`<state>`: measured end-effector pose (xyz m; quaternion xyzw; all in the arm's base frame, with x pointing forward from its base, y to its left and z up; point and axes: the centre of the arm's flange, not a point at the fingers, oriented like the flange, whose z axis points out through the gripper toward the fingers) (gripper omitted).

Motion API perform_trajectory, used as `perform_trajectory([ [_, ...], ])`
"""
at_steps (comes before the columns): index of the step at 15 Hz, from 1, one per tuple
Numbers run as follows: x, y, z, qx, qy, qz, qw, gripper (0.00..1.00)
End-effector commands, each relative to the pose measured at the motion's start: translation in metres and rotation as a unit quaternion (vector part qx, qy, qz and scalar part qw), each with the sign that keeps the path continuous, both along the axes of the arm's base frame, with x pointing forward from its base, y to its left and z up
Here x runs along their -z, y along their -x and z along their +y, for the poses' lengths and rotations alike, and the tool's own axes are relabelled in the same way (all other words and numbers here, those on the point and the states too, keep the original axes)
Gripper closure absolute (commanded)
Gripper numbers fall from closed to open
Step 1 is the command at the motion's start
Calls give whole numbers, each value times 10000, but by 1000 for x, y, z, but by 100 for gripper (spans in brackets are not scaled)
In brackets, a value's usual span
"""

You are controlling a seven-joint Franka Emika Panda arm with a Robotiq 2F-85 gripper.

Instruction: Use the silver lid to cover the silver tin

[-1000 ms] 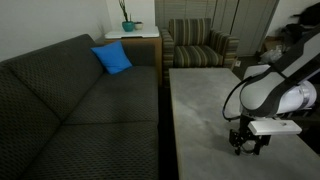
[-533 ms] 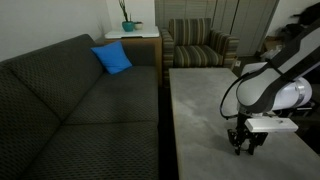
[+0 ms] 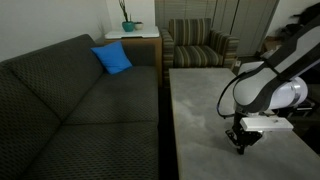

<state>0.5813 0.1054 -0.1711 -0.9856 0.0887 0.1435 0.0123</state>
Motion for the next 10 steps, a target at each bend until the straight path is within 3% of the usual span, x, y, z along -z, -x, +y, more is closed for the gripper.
perform_trajectory([
  [1,32,0,-19,132,208,-92,9997,74],
  [3,33,-1,-22,172,230,-64,9996,67],
  [10,32,-6,-38,159,159,-83,9997,17],
])
